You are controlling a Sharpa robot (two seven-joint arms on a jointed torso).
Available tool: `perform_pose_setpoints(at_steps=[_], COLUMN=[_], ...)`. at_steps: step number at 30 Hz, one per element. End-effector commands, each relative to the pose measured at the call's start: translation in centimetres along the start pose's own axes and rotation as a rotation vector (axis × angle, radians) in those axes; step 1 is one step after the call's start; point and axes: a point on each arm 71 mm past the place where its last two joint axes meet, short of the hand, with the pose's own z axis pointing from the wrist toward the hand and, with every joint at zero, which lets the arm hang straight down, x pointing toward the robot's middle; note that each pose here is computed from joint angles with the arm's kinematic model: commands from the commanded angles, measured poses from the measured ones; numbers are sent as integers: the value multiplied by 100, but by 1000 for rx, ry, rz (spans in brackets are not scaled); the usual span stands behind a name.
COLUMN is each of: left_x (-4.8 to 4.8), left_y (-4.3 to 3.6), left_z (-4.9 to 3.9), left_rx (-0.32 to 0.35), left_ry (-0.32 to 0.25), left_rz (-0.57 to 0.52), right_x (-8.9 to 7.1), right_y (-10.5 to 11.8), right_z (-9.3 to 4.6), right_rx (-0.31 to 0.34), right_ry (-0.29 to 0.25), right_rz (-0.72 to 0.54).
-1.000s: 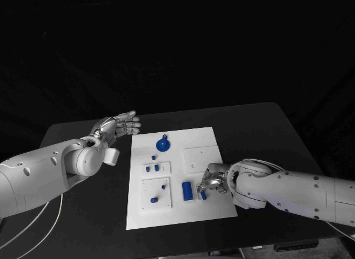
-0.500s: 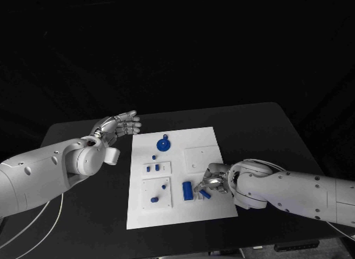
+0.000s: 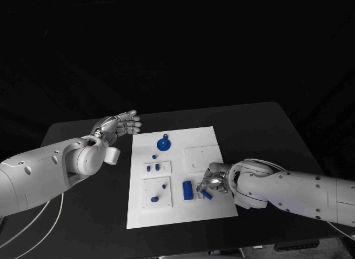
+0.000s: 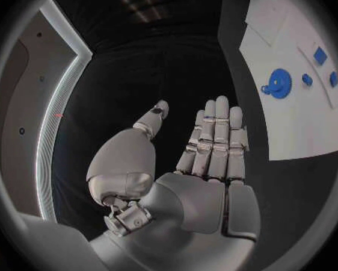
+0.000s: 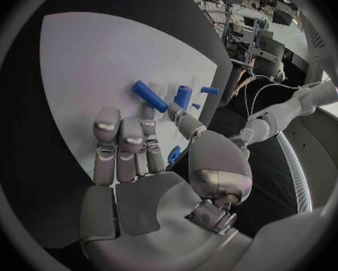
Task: Assemble the parts on the task board
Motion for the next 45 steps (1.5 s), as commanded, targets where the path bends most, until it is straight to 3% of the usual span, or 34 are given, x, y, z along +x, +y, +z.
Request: perform_pose_setpoints(at_steps=[1,16,30,45], left_x=[22,18,17,24], left_y=[-10,-10,-9,-7], left_z=[4,2,1,2], left_rx=[7,6,4,2], left_ry=[16,14,14,16], left_rz=[-5,-4,-4,-3], right_x=[14,5,-44,-18], right_y=[2,-84,-209,-178], right_z=[1,-2,-9,0], right_rx=[-16,-16,7,-11], right_ry=[12,45,33,53], right_rz=[-4,-11,-70,-93])
